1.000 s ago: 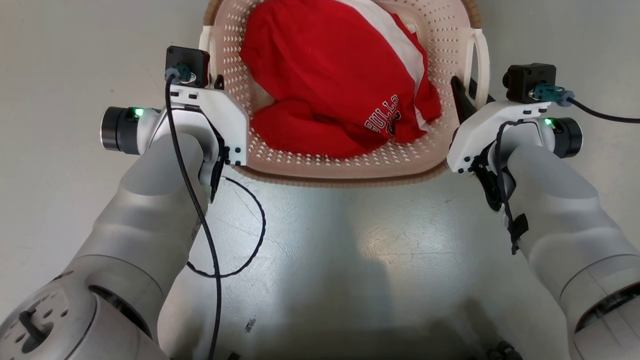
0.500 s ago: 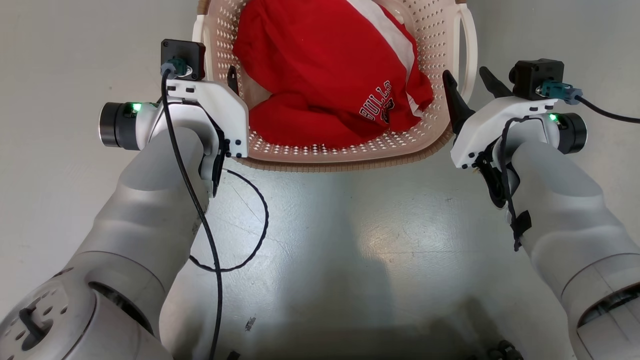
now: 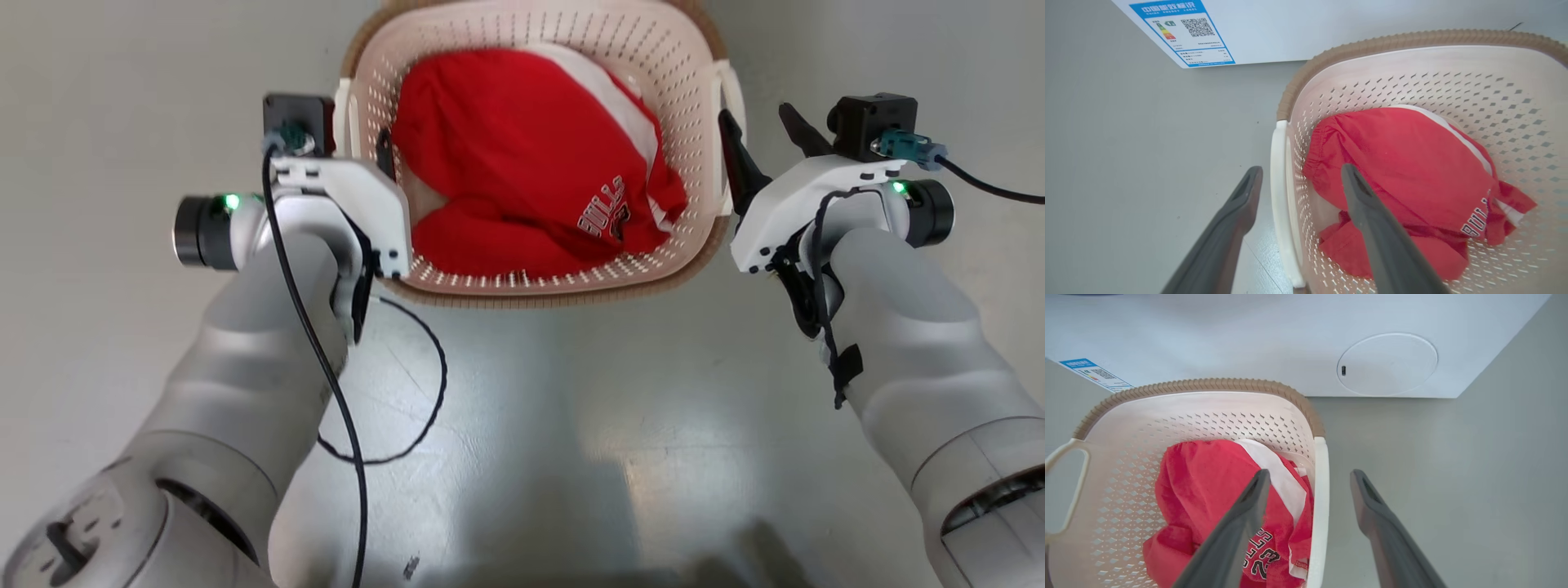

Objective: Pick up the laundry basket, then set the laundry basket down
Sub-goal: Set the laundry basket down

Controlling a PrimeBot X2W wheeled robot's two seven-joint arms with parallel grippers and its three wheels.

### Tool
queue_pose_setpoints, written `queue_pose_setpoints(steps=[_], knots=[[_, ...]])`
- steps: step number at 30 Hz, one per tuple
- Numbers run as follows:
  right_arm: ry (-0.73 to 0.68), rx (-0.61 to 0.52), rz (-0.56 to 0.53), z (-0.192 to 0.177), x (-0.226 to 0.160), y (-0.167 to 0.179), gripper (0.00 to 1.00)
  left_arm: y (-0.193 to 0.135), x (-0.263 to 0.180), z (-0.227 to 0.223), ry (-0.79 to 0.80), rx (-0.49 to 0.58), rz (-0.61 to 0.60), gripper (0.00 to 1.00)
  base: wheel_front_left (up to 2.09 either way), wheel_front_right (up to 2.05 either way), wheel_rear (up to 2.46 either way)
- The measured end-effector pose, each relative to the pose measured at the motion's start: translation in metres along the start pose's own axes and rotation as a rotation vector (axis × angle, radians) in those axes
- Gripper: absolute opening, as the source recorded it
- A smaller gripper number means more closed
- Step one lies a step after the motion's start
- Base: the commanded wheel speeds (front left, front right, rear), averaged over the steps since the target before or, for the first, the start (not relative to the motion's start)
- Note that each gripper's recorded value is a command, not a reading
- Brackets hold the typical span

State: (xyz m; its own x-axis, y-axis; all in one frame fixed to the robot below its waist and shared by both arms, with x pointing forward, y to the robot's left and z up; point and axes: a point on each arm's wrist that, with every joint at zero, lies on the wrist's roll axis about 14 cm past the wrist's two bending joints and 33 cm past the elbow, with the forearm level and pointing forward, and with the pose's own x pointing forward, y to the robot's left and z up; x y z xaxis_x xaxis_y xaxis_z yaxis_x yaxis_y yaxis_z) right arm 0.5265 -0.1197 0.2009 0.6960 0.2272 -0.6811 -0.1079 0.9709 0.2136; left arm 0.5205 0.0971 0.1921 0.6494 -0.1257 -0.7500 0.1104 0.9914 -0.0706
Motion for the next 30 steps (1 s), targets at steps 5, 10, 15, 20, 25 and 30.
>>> queue_pose_setpoints(steps=[5,10,15,20,25,30], knots=[[-0.065,-0.022,0.016,0.021,-0.021,0.008,1.0,-0.007,-0.022,0.01,-0.041,-0.025,-0.019,1.0,0.0,0.0,0.0],[-0.133,-0.047,0.016,0.037,-0.053,0.012,1.0,-0.016,-0.051,0.026,-0.096,-0.067,-0.047,1.0,0.0,0.0,0.0],[-0.255,-0.086,0.021,0.069,-0.089,0.019,1.0,-0.019,-0.086,0.054,-0.205,-0.102,-0.074,1.0,0.0,0.0,0.0],[-0.365,-0.114,0.007,0.09,-0.133,0.022,1.0,-0.016,-0.126,0.069,-0.31,-0.123,-0.077,1.0,0.0,0.0,0.0],[-0.456,-0.138,-0.01,0.101,-0.174,0.023,1.0,-0.015,-0.164,0.076,-0.408,-0.148,-0.08,1.0,0.0,0.0,0.0],[-0.547,-0.158,-0.027,0.11,-0.211,0.022,1.0,-0.012,-0.2,0.089,-0.524,-0.168,-0.084,1.0,0.0,0.0,0.0]])
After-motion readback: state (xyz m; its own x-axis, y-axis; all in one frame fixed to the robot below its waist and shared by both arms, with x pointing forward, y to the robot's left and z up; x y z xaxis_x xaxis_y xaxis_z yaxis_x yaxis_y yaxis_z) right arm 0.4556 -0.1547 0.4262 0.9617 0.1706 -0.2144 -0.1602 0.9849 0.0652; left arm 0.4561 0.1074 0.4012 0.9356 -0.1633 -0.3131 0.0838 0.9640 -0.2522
